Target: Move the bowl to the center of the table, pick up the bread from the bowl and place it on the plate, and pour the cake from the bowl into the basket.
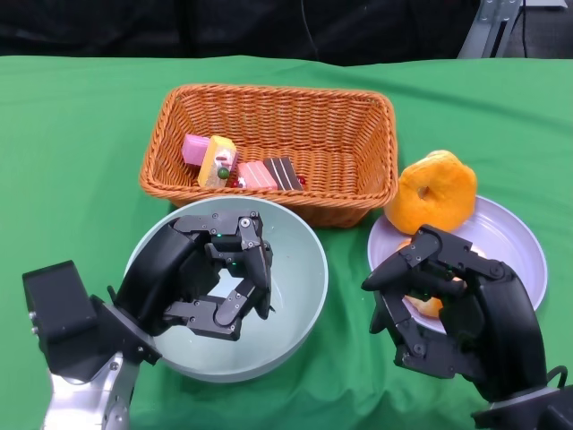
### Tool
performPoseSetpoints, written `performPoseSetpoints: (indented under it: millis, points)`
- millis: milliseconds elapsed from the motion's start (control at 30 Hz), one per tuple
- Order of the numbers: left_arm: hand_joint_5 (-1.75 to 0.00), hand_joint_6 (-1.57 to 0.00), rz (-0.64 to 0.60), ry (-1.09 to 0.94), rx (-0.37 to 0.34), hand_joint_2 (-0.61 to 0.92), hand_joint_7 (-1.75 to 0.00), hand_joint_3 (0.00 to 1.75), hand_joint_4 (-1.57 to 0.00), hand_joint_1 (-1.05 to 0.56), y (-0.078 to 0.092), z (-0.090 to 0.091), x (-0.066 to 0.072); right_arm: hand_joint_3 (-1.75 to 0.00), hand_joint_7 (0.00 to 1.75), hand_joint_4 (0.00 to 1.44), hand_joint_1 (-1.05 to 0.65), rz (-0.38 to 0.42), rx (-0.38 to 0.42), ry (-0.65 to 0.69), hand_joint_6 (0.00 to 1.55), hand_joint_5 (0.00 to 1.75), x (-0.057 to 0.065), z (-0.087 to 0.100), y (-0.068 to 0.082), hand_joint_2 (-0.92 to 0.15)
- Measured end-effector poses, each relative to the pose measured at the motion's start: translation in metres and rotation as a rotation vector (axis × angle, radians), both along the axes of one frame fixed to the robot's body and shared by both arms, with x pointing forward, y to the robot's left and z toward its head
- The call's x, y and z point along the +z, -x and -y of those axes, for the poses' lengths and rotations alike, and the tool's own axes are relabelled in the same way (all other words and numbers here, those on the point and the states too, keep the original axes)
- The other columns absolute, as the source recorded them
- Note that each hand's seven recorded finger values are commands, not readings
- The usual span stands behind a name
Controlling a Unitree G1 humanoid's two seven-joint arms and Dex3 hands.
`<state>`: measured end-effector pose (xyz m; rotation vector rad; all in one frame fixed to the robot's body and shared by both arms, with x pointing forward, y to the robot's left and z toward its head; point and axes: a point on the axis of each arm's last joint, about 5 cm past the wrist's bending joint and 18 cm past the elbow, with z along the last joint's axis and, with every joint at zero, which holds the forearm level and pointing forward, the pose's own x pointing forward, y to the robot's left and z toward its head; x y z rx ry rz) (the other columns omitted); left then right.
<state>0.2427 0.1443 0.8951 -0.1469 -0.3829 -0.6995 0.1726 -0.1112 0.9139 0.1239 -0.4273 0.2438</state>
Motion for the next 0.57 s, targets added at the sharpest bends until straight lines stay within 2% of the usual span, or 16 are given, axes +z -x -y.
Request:
performPoseSetpoints:
  millis: [467,567]
  points:
    - [-1.67,-0.81,0.012,-0.032,0.013,0.47,-1.48,1.33,-0.85,-0.04,-0.0007,-0.0002,-0.0028,-1.02,1.17,0.83,-0.14,-0.012,-0.001,-0.002,0.75,1.54,-0.0002,0.0011,-0.0014,-0.55]
    - [-1.67,-0.8,0.004,-0.033,0.013,0.51,-1.49,1.27,-0.84,-0.04,-0.0007,-0.0003,-0.0042,-1.03,1.17,0.83,-0.14,-0.013,-0.003,-0.002,0.76,1.54,-0.0004,0.0015,-0.0017,-0.54]
